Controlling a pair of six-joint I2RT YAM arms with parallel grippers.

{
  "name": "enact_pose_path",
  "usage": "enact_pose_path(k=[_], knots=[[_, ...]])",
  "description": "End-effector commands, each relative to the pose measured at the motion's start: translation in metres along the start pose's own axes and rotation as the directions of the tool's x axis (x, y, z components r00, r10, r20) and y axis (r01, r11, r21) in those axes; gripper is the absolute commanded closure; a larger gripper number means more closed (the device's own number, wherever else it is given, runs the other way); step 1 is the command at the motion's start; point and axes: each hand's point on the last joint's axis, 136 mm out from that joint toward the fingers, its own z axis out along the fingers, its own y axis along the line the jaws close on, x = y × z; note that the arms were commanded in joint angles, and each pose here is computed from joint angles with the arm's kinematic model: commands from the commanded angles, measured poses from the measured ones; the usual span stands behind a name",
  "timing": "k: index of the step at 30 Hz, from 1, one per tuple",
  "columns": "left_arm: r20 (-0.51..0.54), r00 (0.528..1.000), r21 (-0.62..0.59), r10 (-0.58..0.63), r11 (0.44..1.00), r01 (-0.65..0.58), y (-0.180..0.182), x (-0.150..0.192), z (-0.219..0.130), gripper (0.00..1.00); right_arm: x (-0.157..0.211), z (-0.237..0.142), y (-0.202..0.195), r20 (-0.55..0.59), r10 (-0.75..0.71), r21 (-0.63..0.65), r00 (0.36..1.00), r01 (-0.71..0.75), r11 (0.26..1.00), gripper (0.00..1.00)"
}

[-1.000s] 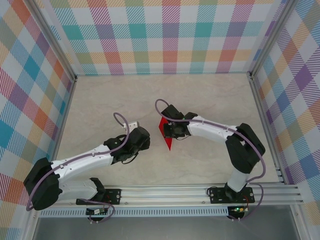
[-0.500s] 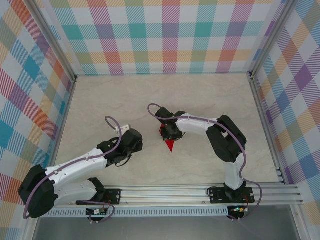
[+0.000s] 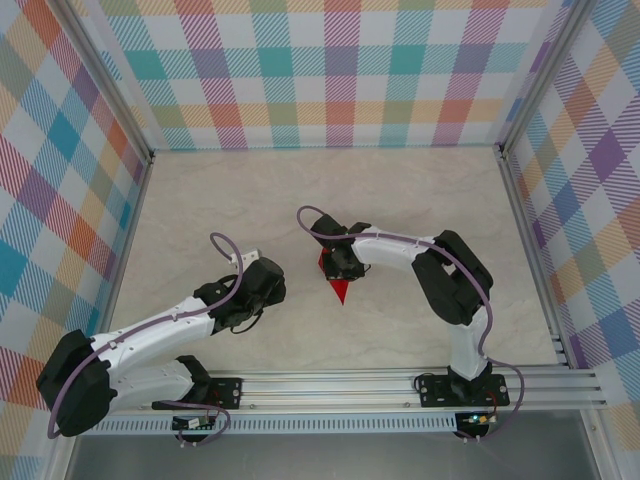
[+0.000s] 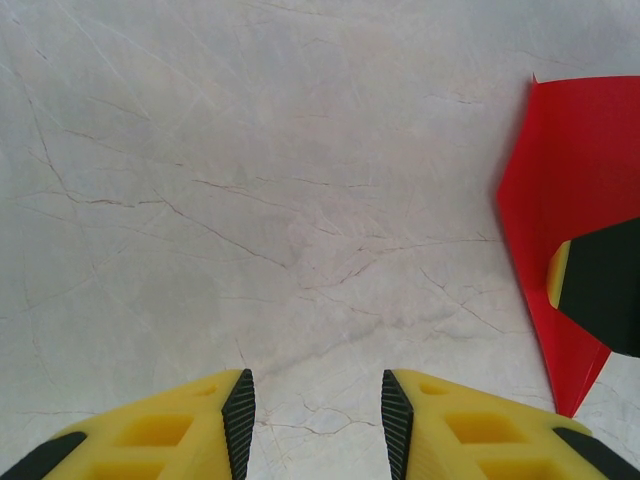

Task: Fold a paper plane with a square sheet of paper (pick it up from the middle)
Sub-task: Move a paper plane to the center of the table.

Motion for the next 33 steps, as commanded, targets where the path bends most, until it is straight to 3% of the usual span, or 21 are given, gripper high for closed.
enact_pose_path(k=[1,8,18,27,33], knots=[[-0.003,1.000,-0.008,0.003,1.000,-0.003,0.004,0.000,0.005,0.59,0.008,0.011,-0.016,-0.031,0.017,0.102,0.999,-0.013,0.995,0.79],[-0.005,1.000,-0.006,0.006,1.000,-0.006,0.001,-0.001,0.005,0.59,-0.018,0.001,-0.011,0.008,0.012,0.110,1.000,-0.013,0.994,0.79],[0.024,0.999,-0.034,0.036,0.999,-0.035,0.008,-0.007,0.001,0.59,-0.004,0.024,-0.016,-0.057,0.045,0.129,0.997,-0.038,0.991,0.78],[0.077,0.995,-0.044,0.062,0.997,-0.059,0.011,-0.022,-0.010,0.58,-0.029,-0.035,0.006,0.073,0.000,-0.020,0.997,0.002,1.000,0.65],[0.121,0.990,-0.055,0.078,0.996,-0.071,0.015,-0.033,-0.019,0.47,-0.038,-0.085,0.000,0.194,0.013,-0.072,0.981,0.001,0.997,0.56]])
